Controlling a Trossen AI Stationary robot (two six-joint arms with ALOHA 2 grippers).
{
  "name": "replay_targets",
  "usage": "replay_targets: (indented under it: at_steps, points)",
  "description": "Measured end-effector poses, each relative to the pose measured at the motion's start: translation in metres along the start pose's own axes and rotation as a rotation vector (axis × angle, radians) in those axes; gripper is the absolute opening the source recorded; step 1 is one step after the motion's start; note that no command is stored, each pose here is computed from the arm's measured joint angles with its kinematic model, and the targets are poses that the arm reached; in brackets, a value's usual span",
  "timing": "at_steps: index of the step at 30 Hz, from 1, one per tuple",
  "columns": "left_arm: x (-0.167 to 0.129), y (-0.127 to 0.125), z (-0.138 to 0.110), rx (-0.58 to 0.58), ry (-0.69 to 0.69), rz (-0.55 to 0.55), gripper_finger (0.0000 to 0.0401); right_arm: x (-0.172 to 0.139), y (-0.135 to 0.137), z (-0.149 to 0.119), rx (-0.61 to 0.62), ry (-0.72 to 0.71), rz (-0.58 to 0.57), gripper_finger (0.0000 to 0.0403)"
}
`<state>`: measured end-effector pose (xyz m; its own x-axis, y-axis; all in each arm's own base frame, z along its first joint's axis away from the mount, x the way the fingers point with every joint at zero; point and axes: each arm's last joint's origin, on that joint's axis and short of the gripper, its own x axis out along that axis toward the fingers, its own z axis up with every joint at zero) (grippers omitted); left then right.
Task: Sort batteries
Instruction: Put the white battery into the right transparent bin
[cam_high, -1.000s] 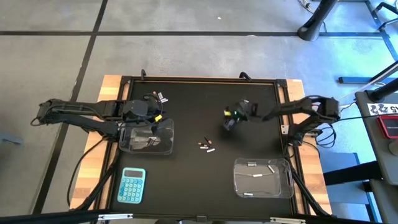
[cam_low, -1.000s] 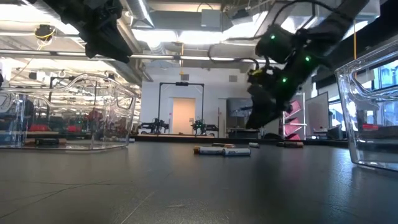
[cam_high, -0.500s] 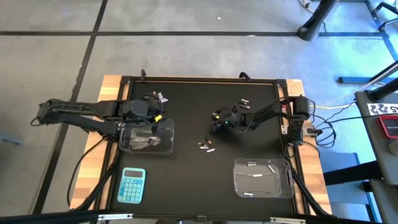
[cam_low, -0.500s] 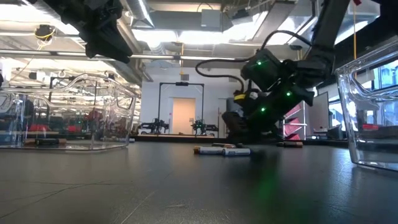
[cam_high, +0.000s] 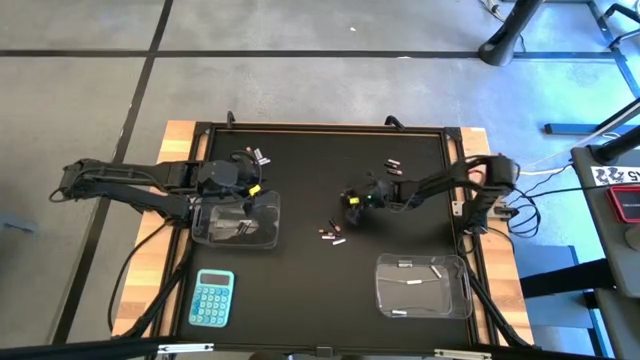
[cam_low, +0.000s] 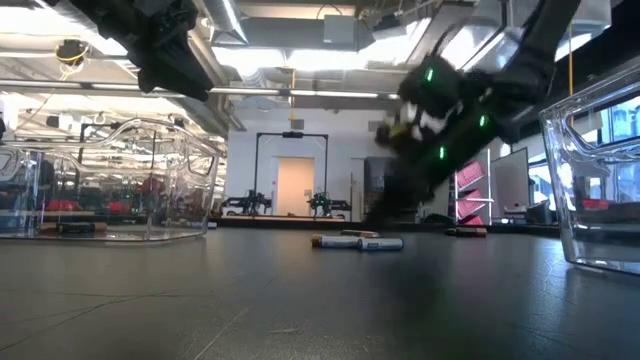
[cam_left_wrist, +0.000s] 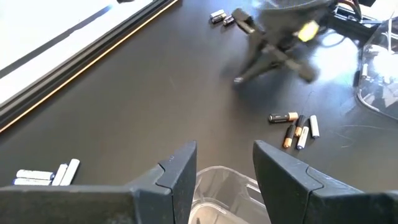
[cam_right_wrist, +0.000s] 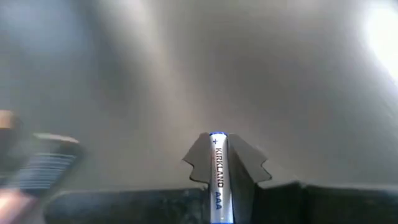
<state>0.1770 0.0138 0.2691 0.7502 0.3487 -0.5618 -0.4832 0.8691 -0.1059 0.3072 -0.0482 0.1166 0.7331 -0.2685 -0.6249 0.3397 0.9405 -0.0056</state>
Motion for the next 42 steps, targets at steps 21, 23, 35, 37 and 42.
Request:
replay_targets:
  at_steps: [21,23,35,37,42]
  points:
    - [0.036,-0.021,-0.002,0.110,0.025,-0.022,0.0148,0.005,0.010,0.003,-0.111,-0.055,0.106,0.0138]
    - [0.036,-0.021,-0.002,0.110,0.025,-0.022,0.0148,0.003,0.005,0.004,-0.106,-0.037,0.094,0.0172]
    - [0.036,-0.021,-0.001,0.104,0.024,-0.023,0.0148,-0.003,0.000,-0.027,-0.060,0.123,0.171,0.0140]
    - [0.036,-0.021,-0.001,0.103,0.024,-0.023,0.0148,-0.004,-0.001,-0.033,-0.059,0.133,0.171,0.0098]
    - [0.036,-0.021,-0.001,0.108,0.024,-0.023,0.0148,-0.006,-0.001,-0.038,-0.052,0.110,0.180,0.0017]
